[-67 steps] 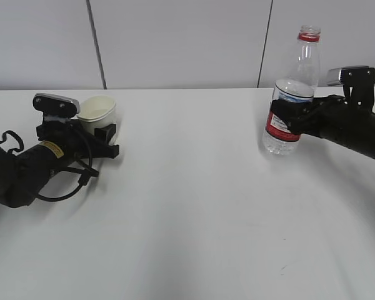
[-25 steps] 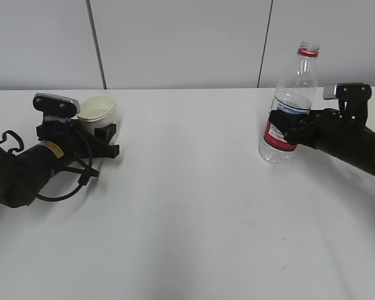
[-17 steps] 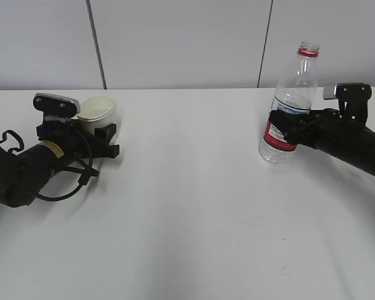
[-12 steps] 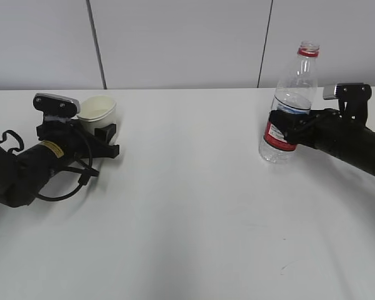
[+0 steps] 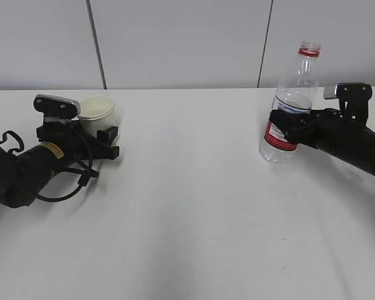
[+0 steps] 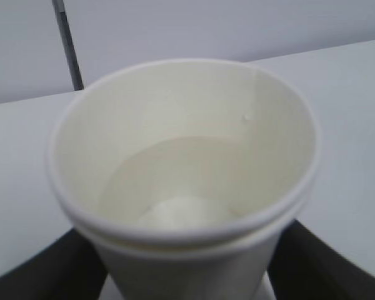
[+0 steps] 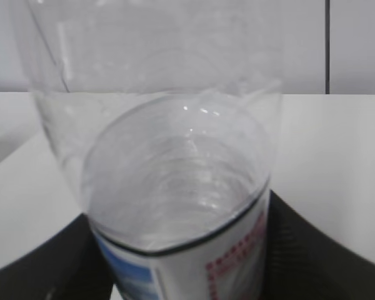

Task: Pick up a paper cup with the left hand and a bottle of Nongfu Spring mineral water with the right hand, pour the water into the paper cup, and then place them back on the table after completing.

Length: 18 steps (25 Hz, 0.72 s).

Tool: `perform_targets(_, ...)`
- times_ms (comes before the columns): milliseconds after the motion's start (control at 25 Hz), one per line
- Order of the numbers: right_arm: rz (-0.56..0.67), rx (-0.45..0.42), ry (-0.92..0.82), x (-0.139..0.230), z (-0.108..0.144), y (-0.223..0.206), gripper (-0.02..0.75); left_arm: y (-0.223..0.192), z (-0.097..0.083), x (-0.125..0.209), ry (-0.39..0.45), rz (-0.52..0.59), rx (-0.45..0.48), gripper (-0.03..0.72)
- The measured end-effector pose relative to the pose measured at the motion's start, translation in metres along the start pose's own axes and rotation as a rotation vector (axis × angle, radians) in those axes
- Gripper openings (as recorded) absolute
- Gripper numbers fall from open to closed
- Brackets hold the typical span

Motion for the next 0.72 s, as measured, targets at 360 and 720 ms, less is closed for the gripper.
perform_targets(360,-0.002,0.0,-0.002,0.0004,-0.0001,-0.0001,0.437,0.0,0.0003,-0.0028,0.002,-0.028,-0.003,0.527)
perform_targets(720,-0.002,0.0,-0.002,0.0004,-0.0001,-0.0001,0.437,0.0001,0.0041,-0.0036,0.025,-0.038,-0.037,0.566)
Point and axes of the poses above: a point on each arm's last joint axis where the gripper is mounted, y pointing back along that axis away from the gripper, z along the wrist's bending axis when the last joint is at zero, x = y × z, the point moved 3 cm from there along -y, pointing out along that axis toward the gripper, and after that the axes turned 5 degrees about -y, right-handed, at the moved point
